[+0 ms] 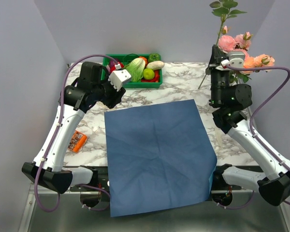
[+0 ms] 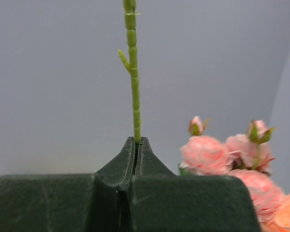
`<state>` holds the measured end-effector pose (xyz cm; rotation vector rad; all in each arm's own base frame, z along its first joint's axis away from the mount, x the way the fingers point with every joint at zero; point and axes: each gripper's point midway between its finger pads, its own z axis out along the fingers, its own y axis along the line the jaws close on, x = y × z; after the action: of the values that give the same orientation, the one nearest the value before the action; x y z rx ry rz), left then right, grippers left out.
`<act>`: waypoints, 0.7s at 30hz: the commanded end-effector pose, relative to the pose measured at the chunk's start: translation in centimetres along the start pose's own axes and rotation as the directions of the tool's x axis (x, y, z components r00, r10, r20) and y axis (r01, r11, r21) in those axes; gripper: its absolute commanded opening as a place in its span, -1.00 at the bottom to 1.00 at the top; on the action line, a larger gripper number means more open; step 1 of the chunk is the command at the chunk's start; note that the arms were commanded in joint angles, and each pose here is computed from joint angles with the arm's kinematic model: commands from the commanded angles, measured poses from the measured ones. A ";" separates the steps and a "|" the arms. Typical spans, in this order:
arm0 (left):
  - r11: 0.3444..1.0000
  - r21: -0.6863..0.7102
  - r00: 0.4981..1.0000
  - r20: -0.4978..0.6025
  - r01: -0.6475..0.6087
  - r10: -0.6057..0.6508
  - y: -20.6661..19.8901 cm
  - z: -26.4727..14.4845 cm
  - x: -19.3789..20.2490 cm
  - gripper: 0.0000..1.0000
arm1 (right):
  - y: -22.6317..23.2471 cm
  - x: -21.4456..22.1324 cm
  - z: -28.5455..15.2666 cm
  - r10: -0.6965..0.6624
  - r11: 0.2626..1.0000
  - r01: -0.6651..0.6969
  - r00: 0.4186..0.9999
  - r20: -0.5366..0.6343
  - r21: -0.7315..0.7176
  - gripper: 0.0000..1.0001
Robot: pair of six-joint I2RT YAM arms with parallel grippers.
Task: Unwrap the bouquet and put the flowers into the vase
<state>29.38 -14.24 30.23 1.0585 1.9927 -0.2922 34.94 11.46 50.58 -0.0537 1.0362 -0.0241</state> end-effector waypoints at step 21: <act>1.000 0.003 1.000 0.002 -0.024 0.024 0.2 0.4 0.1 0.13 | -15.2 1.0 1.9 -0.351 0.828 0.297 0.936 0.027 0.476 -0.99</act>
<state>29.57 -14.27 30.21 1.0667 1.9848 -0.2867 38.01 -1.17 51.11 0.0989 0.9366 -0.5282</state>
